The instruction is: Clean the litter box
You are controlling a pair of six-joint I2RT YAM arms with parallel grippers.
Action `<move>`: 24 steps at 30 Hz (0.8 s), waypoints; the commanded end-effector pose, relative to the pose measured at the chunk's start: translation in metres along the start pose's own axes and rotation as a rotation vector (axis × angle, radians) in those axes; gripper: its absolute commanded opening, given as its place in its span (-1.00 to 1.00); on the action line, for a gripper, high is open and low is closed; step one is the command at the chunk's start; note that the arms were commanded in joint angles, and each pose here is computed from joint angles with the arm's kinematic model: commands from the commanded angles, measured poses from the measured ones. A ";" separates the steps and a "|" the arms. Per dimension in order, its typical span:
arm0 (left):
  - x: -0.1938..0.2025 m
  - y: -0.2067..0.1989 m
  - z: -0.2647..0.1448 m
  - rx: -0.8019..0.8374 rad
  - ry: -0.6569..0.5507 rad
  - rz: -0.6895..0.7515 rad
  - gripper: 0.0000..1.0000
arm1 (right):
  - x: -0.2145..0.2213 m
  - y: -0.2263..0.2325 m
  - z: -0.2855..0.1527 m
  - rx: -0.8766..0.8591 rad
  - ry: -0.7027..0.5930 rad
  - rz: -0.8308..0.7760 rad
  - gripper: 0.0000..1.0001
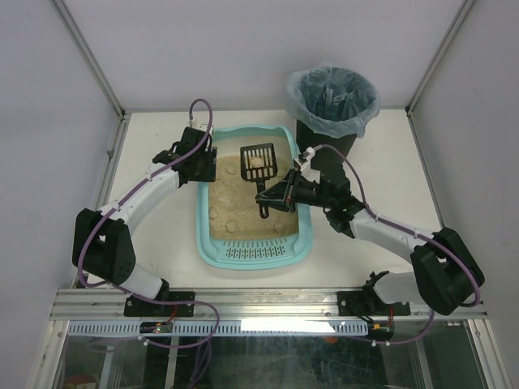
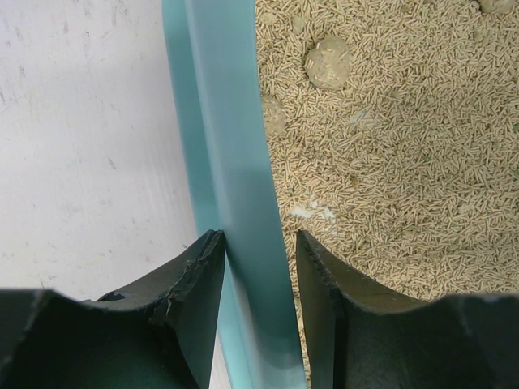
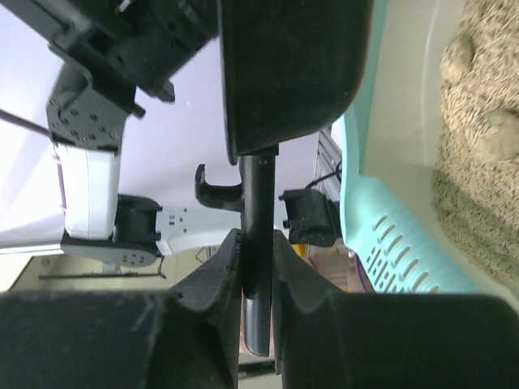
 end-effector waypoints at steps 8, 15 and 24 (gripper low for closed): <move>-0.009 -0.007 -0.009 0.039 -0.051 0.002 -0.18 | 0.004 0.048 -0.013 -0.116 -0.066 -0.147 -1.00; -0.009 -0.006 -0.008 0.031 -0.052 -0.001 -0.16 | -0.018 0.088 -0.029 -0.191 -0.182 -0.080 -1.00; -0.009 -0.005 -0.009 0.024 -0.055 0.000 -0.15 | -0.084 0.147 -0.063 -0.202 -0.427 -0.119 -1.00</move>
Point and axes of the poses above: each gripper's point midway between its finger pads, its own z axis out along the fingers, its own y axis along the line the jaws close on, x = y × z, the point moved 6 cm from there along -z, back along the fingers, and after that the axes turned 1 degree about -z, right-handed, at the moved point
